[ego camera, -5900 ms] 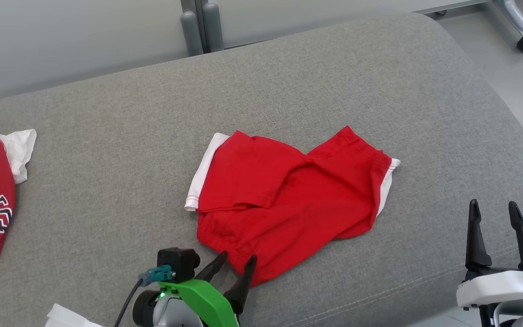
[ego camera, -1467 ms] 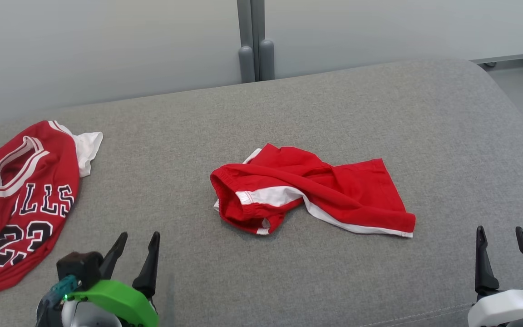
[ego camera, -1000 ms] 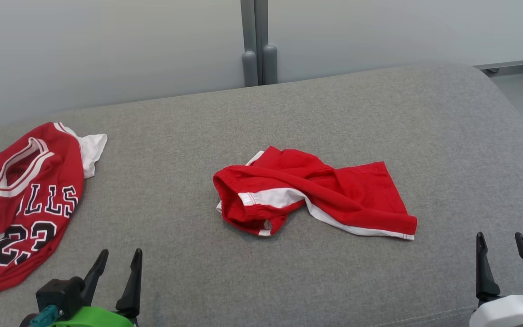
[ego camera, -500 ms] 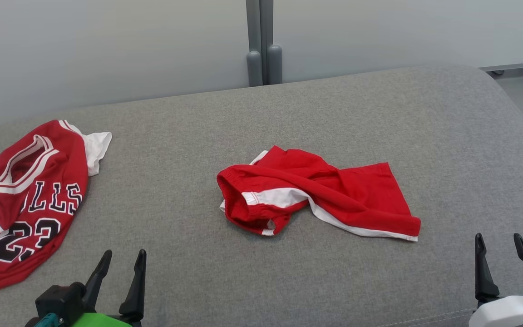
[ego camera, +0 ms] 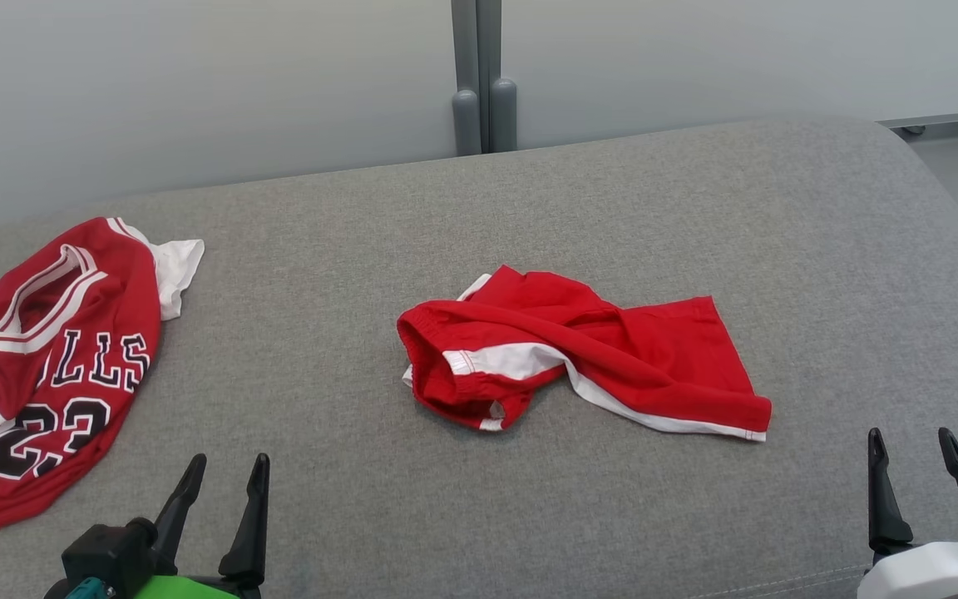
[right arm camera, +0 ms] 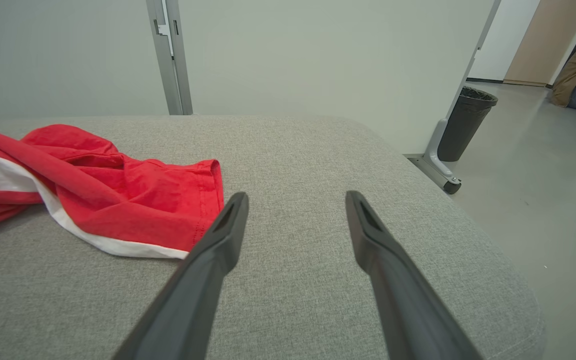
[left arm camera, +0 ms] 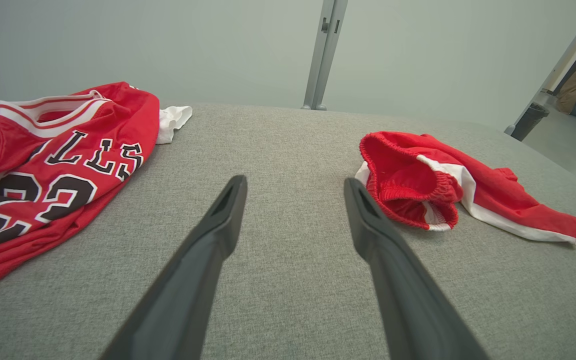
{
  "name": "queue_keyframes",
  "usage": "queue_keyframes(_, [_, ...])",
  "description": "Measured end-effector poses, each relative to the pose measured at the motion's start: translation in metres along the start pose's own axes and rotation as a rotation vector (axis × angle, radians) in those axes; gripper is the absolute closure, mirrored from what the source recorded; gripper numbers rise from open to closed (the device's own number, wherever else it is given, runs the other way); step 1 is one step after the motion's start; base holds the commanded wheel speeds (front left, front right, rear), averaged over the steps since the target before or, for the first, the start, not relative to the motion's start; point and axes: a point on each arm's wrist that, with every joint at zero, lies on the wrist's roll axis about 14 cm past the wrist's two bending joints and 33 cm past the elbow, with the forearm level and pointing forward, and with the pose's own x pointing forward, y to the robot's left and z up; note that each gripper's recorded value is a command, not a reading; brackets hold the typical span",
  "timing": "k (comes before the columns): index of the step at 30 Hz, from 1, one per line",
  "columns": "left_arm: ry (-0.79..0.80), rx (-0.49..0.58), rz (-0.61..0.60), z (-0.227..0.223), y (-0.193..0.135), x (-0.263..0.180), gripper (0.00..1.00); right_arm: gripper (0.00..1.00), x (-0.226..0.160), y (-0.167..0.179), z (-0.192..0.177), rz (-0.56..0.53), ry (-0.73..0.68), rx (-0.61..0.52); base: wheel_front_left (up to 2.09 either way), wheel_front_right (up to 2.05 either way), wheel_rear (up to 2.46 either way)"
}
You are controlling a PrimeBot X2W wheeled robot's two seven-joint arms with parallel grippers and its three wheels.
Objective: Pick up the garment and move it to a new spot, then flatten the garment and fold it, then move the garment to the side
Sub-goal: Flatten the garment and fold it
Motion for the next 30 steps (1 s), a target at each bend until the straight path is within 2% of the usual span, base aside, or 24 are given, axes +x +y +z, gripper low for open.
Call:
queue_keyframes(12, [-0.022, -0.017, -0.032, 0.006, -0.012, 0.000, 0.00, 0.00, 0.003, 0.006, -0.002, 0.019, 0.010, -0.001, 0.00, 0.00, 0.00])
queue_keyframes(18, [0.003, -0.051, -0.123, 0.007, -0.038, 0.017, 0.00, 0.00, 0.014, 0.034, -0.015, 0.122, 0.065, -0.015, 0.00, 0.00, 0.00])
queue_keyframes(22, [0.058, -0.089, -0.197, -0.002, -0.061, 0.031, 0.00, 0.00, 0.030, 0.044, -0.027, 0.148, 0.119, -0.031, 0.00, 0.00, 0.00])
queue_keyframes(30, [0.210, -0.155, -0.259, -0.034, -0.082, 0.059, 0.00, 0.00, 0.056, 0.064, -0.061, 0.198, 0.248, -0.051, 0.00, 0.00, 0.00])
